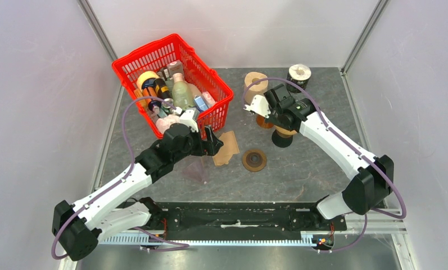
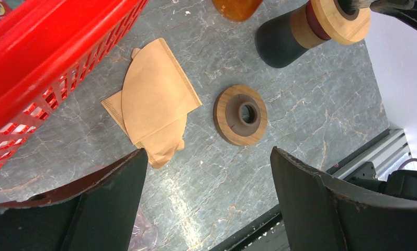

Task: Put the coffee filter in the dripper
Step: Place the coffee dripper in the dripper holder.

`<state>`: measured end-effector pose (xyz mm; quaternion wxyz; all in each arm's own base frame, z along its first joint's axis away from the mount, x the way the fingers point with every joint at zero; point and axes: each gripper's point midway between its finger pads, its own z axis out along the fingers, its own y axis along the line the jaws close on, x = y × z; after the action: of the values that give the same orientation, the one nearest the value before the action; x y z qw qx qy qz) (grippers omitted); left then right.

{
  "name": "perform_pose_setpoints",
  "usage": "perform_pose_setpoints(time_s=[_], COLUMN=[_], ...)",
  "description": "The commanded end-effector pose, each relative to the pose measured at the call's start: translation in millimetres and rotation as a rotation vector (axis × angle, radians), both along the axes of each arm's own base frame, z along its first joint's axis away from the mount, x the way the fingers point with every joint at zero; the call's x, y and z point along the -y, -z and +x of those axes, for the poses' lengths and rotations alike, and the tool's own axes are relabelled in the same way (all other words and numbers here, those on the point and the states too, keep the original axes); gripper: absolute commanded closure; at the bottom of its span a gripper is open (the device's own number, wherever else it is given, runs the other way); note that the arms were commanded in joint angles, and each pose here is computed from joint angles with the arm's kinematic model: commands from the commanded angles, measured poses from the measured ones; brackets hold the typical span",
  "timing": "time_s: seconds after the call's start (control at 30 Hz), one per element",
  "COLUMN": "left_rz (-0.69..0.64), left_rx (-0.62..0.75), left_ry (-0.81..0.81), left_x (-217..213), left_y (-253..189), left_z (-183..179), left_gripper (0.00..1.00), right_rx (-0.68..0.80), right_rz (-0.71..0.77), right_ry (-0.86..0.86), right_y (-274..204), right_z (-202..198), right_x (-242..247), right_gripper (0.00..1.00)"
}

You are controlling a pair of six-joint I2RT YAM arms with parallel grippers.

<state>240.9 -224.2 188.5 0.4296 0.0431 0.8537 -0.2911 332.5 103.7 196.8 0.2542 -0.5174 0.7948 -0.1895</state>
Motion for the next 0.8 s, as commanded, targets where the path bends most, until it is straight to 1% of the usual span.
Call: perform_pose_setpoints(time_s=[0.0, 0.17, 0.2, 0.3, 0.37, 0.4, 0.43, 0.47, 0.5, 0.6, 0.77], left_rz=[0.027, 0.007, 0.003, -0.007, -0.039, -0.056, -0.079, -0.102, -0.121, -0.15, -0.147], left_rx=[-0.039, -0.033, -0.025, 0.008, 0.036, 0.046, 0.06, 0.068, 0.074, 0.088, 0.118], left_ry=[-0.027, -0.032, -0.03, -0.051, -0.046, -0.038, -0.023, -0.013, 0.006, 0.074, 0.126], left_x=[-9, -7, -7, -8, -4, -1, 4, 8, 14, 31, 55], left_y=[17, 10, 6, -13, -32, -40, -49, -58, -65, -87, -116], left_z=[1, 3, 3, 9, 12, 12, 13, 14, 15, 17, 35], left_gripper=[0.06, 0.06, 0.06, 0.06, 0.06, 0.06, 0.06, 0.06, 0.06, 0.06, 0.06], right_rx=[0.054, 0.079, 0.086, 0.118, 0.166, 0.199, 0.23, 0.271, 0.3, 0.386, 0.606], right_rz=[0.017, 0.028, 0.046, 0.133, 0.204, 0.246, 0.286, 0.338, 0.386, 0.524, 0.8], right_ry=[0.011, 0.005, -0.003, -0.041, -0.055, -0.052, -0.042, -0.013, 0.021, 0.153, 0.557], right_y=[-11, -20, -24, -42, -57, -67, -75, -85, -93, -113, -141], right_z=[5, 4, 3, -3, -7, -10, -11, -13, -15, -19, -16], right_x=[1, 3, 1, -8, -13, -15, -16, -15, -15, -9, 20], right_gripper=[0.7, 0.56, 0.52, 0.45, 0.38, 0.33, 0.25, 0.13, 0.04, 0.03, 0.03])
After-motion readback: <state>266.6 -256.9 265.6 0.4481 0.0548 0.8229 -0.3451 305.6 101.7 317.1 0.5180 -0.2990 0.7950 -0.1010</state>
